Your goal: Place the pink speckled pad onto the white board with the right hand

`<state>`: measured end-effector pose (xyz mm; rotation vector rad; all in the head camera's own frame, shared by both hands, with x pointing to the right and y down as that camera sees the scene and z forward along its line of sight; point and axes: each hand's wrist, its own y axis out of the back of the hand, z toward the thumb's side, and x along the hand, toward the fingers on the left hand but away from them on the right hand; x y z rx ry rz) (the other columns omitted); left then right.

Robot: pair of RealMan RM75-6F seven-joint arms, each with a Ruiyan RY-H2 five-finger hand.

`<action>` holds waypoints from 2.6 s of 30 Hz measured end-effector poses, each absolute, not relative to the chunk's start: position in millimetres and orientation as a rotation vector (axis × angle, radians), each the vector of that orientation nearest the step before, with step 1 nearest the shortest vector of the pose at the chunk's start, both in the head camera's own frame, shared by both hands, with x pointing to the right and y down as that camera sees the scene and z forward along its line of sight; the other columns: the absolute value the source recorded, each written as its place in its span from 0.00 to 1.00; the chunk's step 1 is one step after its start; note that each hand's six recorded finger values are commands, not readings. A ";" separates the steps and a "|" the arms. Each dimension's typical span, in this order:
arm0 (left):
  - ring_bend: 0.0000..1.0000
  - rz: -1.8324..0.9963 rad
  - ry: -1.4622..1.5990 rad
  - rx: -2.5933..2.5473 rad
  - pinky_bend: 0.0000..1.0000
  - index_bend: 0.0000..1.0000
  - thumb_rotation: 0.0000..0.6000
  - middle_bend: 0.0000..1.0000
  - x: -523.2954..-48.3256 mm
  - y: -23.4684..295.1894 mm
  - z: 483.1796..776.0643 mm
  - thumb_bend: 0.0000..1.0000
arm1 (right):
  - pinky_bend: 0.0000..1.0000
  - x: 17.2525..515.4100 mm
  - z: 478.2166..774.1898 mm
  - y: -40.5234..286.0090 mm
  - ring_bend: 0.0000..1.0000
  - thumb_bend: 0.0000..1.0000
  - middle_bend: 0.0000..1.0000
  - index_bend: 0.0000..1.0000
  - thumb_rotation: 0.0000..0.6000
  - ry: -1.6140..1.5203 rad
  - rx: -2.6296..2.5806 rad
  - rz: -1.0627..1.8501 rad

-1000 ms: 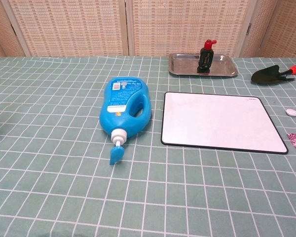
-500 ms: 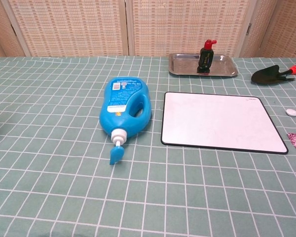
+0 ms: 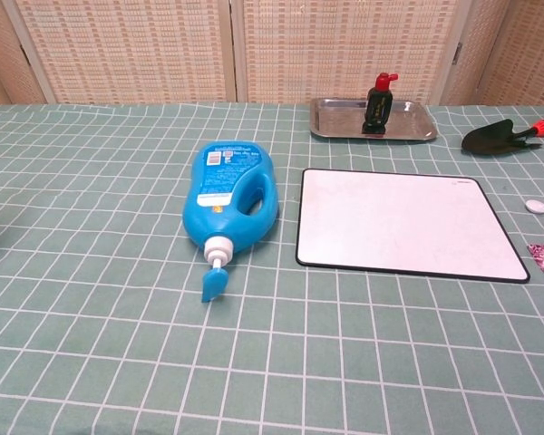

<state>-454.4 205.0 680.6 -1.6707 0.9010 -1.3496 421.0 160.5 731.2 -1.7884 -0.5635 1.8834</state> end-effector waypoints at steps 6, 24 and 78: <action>0.00 -1.350 0.903 -1.676 0.00 0.00 1.00 0.00 -454.8 204.9 680.7 0.28 | 1.00 421.2 732.2 161.6 0.97 0.23 0.94 0.33 1.00 -0.559 -1.789 1.892; 0.00 -1.355 0.922 -1.683 0.00 0.00 1.00 0.00 -457.3 203.8 680.1 0.28 | 1.00 420.9 732.4 161.4 0.97 0.25 0.95 0.41 1.00 -0.555 -1.781 1.899; 0.00 -1.358 0.963 -1.692 0.00 0.00 1.00 0.00 -464.6 199.1 674.9 0.28 | 1.00 241.0 745.3 76.2 0.98 0.11 0.96 0.30 1.00 -0.544 -1.892 1.696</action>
